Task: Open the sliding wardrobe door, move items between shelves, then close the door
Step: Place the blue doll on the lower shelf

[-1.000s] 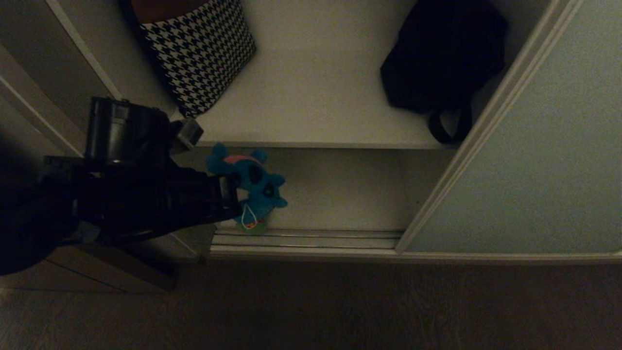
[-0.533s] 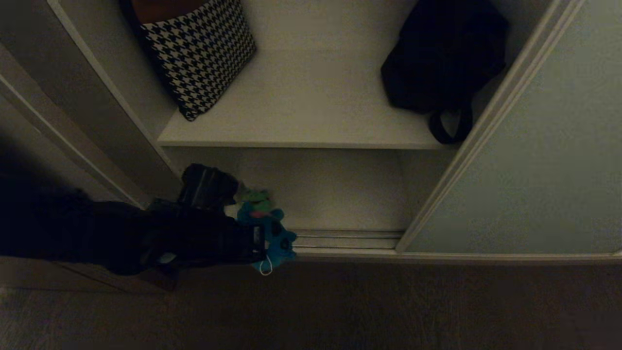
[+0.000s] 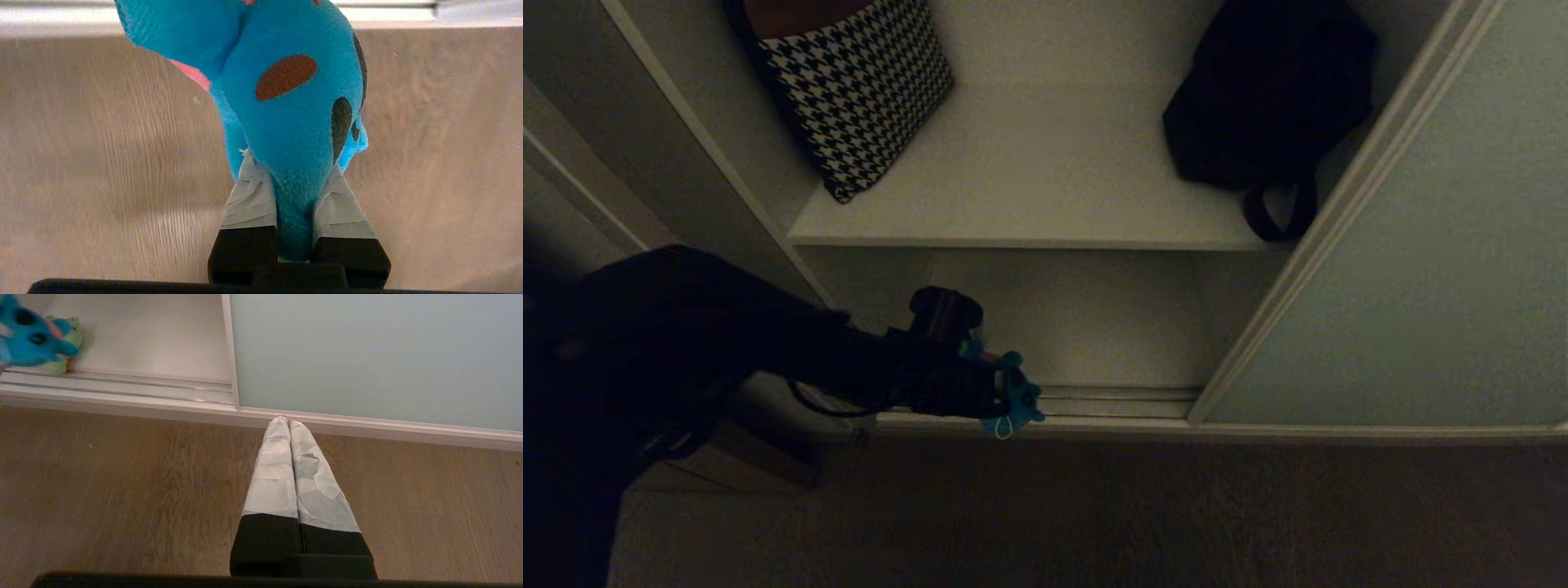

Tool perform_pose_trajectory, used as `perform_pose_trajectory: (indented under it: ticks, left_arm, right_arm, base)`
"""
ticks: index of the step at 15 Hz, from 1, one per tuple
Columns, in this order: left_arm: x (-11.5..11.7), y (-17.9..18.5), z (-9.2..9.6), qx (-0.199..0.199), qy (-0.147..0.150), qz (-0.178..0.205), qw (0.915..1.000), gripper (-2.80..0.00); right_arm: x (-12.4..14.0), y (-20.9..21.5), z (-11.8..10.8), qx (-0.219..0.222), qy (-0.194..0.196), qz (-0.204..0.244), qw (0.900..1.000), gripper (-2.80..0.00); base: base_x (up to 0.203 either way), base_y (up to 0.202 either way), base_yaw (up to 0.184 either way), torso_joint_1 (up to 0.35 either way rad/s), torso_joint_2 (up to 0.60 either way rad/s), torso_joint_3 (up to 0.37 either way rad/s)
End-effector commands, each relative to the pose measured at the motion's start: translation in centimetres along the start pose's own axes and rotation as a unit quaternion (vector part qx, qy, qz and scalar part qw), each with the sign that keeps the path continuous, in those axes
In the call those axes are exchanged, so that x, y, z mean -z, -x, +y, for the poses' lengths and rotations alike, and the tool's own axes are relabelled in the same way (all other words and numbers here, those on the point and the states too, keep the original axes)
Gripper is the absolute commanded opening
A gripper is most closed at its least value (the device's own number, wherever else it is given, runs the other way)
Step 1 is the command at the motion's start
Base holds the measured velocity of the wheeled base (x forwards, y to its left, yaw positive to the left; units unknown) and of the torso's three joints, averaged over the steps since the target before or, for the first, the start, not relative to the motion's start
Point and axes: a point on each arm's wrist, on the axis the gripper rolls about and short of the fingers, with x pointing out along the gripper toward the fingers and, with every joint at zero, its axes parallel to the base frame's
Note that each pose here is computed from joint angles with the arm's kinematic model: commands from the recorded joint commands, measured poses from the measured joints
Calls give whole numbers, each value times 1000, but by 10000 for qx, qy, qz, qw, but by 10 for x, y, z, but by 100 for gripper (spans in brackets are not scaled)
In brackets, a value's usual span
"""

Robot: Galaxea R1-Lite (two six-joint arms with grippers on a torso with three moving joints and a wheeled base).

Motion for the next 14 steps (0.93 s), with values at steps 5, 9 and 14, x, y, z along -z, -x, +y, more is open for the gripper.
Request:
perform_pose_trajectory:
  ticks: [5, 9, 14]
  left_arm:
    - [6, -85, 25, -131, -266, 18, 9996, -280]
    - [-2, -118, 31, 7, -558, -532, 9970, -280]
    - [-6, -141, 45, 209, -1016, -1237, 9869, -280]
  right_arm:
    - [0, 0, 0, -4, 2, -10, 10000, -280]
    - [0, 0, 0, -4, 2, -10, 10000, -280]
    - [0, 0, 0, -4, 2, -10, 10000, -280]
  base:
    - [0, 0, 0, 0, 0, 0]
    - [0, 0, 0, 0, 0, 0]
    - [0, 0, 0, 0, 0, 0]
